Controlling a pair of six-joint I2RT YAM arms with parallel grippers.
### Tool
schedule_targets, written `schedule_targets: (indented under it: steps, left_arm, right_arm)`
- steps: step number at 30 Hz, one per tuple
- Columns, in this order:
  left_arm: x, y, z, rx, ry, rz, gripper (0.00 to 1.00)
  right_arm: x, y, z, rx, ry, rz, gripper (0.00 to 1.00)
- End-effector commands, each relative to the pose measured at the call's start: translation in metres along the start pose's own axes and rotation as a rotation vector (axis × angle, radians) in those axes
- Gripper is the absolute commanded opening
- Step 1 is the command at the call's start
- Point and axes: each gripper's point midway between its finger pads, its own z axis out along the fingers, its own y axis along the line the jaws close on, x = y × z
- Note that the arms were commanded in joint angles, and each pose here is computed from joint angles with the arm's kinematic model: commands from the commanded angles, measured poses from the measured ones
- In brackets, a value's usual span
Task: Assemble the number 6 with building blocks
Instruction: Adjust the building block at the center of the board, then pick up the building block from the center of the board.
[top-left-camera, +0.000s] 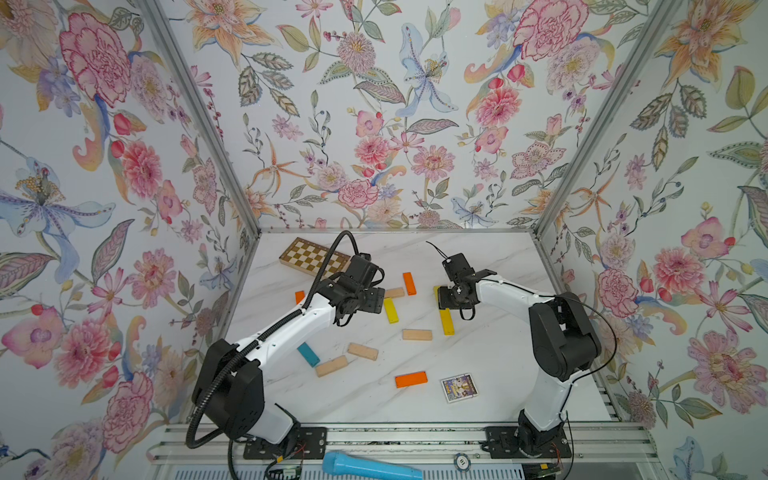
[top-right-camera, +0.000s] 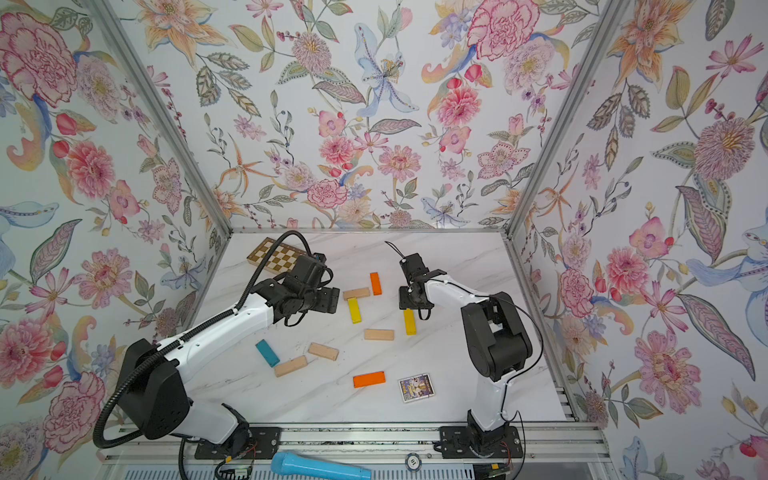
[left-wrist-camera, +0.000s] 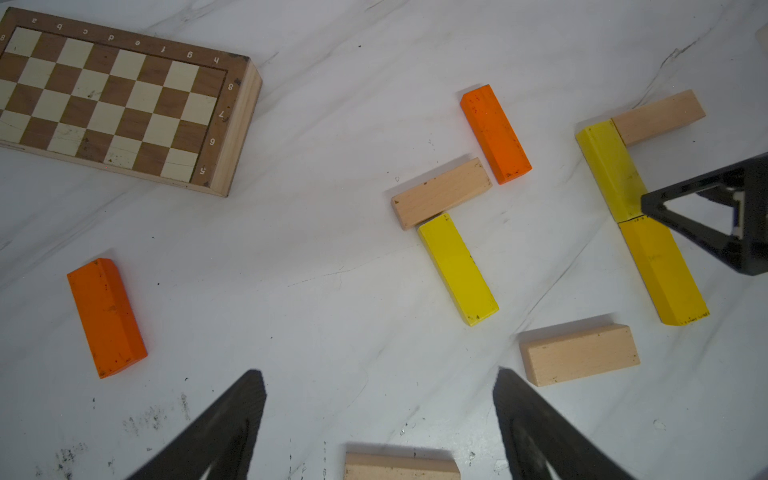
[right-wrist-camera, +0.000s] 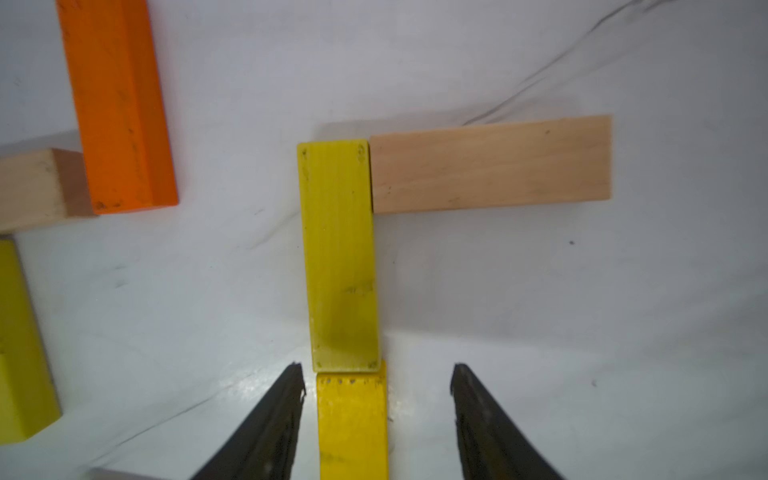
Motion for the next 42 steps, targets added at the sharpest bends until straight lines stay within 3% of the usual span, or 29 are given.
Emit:
schedule_targets:
  steps: [1, 6, 11, 17, 26, 32, 42]
  left_arm:
    - [-0.015, 0.006, -0.016, 0.005, -0.035, 0.020, 0.92]
    - [-0.019, 0.013, -0.031, 0.045, -0.043, 0.046, 0.99]
    - [-0.018, 0.020, -0.043, 0.104, -0.063, 0.023, 0.99]
    - [-0.016, 0.039, -0.052, 0.141, -0.110, -0.116, 0.99]
    - [-0.022, 0.070, -0.056, 0.001, -0.180, -0.275, 0.99]
    - [-0.014, 0.096, -0.051, -0.130, -0.155, -0.329, 0.99]
    - [-0.011, 0.103, -0.052, -0.152, -0.166, -0.348, 0.99]
  right_arm:
    - [-0.018, 0.000, -0.044, -0.004, -0.099, 0.036, 0.61]
    - [-0.001, 0.011, -0.074, -0.034, -0.164, 0.127, 0.74]
    - [0.030, 0.040, -0.085, -0.109, -0.168, 0.245, 0.76]
    - [0.062, 0.073, -0.093, -0.117, -0.120, 0.331, 0.85]
    - [0.075, 0.107, -0.095, -0.135, -0.077, 0.707, 0.76]
    - [0.084, 0.115, -0.085, -0.024, 0.011, 0.900, 0.77]
    - [0.103, 0.110, -0.064, 0.050, 0.084, 1.085, 0.74]
